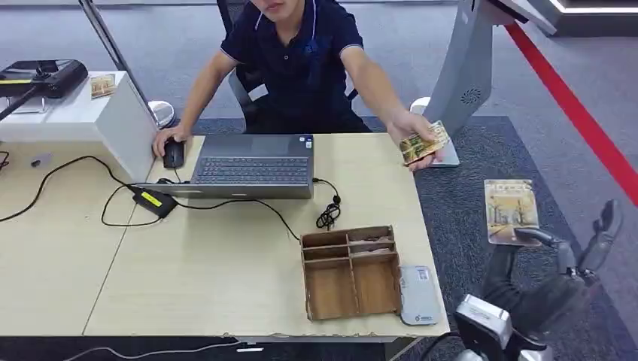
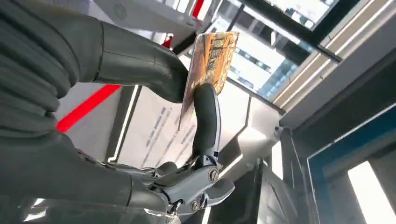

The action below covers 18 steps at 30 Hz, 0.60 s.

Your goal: Pass the card to the sensor for recognition and then transmit it.

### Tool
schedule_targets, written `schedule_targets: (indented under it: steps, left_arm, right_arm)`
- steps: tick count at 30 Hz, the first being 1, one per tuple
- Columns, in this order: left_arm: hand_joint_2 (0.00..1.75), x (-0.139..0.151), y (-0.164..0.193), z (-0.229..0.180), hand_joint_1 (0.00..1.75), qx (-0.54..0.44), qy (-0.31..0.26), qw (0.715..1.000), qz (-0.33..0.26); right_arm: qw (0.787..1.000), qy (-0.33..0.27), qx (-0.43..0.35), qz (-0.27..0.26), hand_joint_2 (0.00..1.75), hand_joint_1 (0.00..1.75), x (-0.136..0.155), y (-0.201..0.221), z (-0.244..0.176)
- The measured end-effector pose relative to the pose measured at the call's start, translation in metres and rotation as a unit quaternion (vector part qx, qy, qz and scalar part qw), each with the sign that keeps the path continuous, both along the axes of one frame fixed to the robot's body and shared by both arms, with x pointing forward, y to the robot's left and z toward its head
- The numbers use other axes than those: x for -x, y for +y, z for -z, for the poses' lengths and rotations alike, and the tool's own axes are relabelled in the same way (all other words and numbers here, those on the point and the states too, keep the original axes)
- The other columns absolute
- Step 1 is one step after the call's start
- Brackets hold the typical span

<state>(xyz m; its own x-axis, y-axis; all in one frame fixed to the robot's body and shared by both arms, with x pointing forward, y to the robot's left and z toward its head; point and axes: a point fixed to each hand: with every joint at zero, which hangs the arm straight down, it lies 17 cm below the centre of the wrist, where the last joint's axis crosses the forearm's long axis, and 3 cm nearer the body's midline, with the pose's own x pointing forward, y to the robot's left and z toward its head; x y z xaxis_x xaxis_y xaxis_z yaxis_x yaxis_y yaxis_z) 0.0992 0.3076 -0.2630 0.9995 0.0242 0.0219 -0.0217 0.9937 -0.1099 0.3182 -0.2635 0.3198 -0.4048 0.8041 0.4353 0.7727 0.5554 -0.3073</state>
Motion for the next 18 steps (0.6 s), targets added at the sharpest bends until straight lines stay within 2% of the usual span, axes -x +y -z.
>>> schedule_targets:
  steps: [8,18]
  left_arm:
    - [0.00,-0.002,-0.002,-0.001,0.00,0.004,-0.002,1.000,-0.006]
    - [0.00,-0.005,-0.003,-0.001,0.00,0.005,-0.009,1.000,0.004]
  right_arm:
    - [0.998,0.048,-0.005,-0.051,1.75,1.75,-0.027,0.035,0.036]
    - [0.988,0.106,0.027,-0.109,1.75,1.75,-0.048,0.085,0.084]
